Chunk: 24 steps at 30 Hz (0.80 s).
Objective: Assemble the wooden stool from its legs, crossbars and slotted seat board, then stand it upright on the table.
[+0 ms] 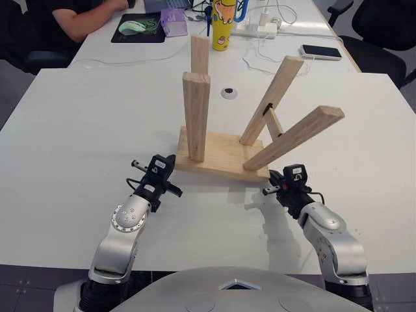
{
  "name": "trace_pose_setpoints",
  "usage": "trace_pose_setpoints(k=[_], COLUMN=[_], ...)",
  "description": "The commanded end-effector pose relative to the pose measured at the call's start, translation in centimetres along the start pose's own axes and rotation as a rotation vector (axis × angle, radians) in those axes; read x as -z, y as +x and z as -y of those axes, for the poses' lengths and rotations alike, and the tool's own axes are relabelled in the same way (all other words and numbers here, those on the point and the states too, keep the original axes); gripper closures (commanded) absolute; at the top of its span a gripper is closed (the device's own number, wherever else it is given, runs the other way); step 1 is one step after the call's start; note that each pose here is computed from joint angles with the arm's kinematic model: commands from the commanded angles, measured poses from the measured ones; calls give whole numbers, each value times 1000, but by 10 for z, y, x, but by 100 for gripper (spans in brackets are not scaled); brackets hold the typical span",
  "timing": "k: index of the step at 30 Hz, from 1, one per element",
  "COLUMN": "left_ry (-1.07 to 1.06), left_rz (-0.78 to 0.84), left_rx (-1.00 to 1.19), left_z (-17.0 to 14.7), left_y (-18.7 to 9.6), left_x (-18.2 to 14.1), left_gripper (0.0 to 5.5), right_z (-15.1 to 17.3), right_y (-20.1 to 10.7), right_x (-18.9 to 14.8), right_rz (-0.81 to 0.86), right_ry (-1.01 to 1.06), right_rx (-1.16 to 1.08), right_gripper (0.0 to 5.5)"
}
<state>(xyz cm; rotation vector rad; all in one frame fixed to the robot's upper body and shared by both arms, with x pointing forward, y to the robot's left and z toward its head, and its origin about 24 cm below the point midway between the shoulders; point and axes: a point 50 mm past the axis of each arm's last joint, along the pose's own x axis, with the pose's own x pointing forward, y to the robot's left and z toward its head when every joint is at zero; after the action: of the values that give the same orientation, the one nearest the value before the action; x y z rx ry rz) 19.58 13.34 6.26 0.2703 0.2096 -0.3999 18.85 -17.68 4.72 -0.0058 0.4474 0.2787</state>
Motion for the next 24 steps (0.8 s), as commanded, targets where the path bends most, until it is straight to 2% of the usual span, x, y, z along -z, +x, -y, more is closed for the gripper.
trace_pose_setpoints(k=[1, 24], left_ry=[-109, -153], left_rz=[168, 298], left_rx=[294, 222], left_z=[42, 19], left_y=[5, 14], left_x=[-32, -71], left_gripper=[550, 550], right_z=[-52, -53], right_y=[2, 10], right_x=[-51, -88], right_rz=[229, 338], right_ry=[44, 105], right_rx=[-370, -367], right_gripper=[548, 548])
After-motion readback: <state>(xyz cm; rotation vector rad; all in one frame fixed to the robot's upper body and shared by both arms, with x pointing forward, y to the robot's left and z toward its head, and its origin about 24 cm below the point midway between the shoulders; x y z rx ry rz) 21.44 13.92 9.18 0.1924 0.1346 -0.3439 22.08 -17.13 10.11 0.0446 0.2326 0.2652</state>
